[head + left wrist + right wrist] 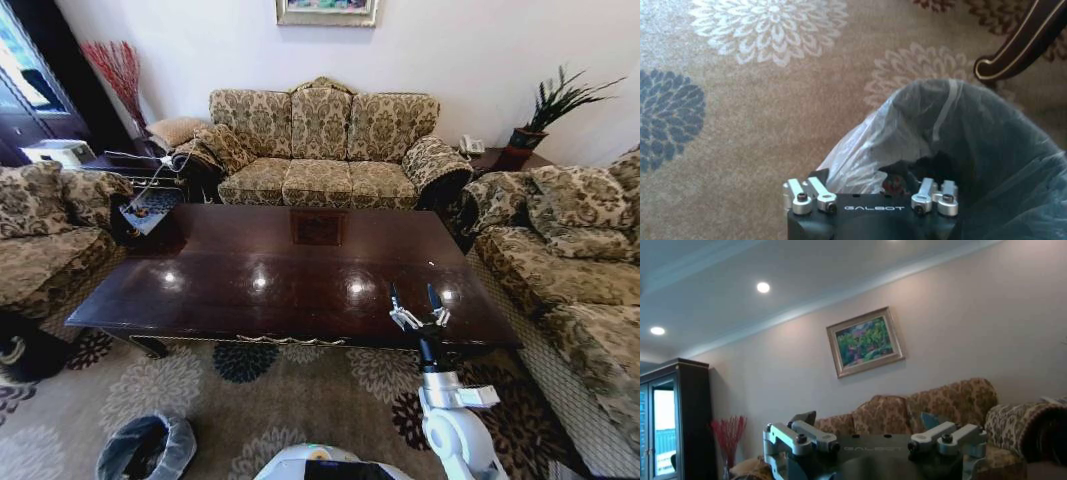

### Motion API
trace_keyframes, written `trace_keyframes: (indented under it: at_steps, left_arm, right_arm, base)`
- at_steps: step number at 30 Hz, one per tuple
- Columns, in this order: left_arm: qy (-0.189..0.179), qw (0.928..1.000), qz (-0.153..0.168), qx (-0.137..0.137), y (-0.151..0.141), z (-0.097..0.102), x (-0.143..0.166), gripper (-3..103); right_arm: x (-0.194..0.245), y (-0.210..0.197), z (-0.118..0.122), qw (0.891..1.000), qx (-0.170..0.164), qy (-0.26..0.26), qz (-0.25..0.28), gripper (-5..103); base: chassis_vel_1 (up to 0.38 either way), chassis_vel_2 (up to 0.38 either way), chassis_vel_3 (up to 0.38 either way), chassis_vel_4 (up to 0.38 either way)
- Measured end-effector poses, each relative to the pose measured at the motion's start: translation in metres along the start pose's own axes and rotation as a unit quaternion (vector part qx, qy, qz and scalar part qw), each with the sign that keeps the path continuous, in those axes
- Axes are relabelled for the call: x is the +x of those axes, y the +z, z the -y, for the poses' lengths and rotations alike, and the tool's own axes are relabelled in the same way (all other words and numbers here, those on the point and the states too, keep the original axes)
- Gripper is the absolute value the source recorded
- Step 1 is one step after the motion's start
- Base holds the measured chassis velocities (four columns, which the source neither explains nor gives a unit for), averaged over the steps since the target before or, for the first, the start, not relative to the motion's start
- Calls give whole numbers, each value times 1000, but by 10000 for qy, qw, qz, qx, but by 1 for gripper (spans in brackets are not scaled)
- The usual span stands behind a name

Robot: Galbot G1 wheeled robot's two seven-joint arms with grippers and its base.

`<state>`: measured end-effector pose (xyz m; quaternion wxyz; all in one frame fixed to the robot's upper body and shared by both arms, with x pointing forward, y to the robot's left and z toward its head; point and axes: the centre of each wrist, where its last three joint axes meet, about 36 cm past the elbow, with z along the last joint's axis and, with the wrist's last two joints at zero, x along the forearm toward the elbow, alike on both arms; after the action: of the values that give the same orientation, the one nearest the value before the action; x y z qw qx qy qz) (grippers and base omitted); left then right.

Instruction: Move to the front of the table and place the trash on the table into the trash bin.

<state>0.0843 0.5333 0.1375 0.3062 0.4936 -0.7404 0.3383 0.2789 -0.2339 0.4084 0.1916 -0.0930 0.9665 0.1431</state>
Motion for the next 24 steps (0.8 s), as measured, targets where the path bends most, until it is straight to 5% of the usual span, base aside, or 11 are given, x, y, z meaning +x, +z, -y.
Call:
trace_keyframes:
  at_steps: [6, 14, 21, 24]
  left_arm:
    - [247, 9996, 98, 115, -5, -3, 15, 97]
    - [440, 9971, 611, 112, -25, 2, 35, 100]
    - [90, 9970, 699, 322, -26, -4, 45, 100]
    - [-410, 9930, 921, 609, -24, -9, 42, 100]
  right_arm:
    - [6, 1, 1, 10000, -55, 18, 39, 100]
    - [9, -6, 5, 9999, -18, -3, 106, 100]
    - [9, -9, -1, 9999, -17, -24, 154, 100]
    - [9, -12, -3, 9998, -5, -20, 184, 100]
  base:
    - [0, 0, 0, 0]
    - [0, 0, 0, 0]
    - [0, 0, 0, 0]
    - [0, 0, 0, 0]
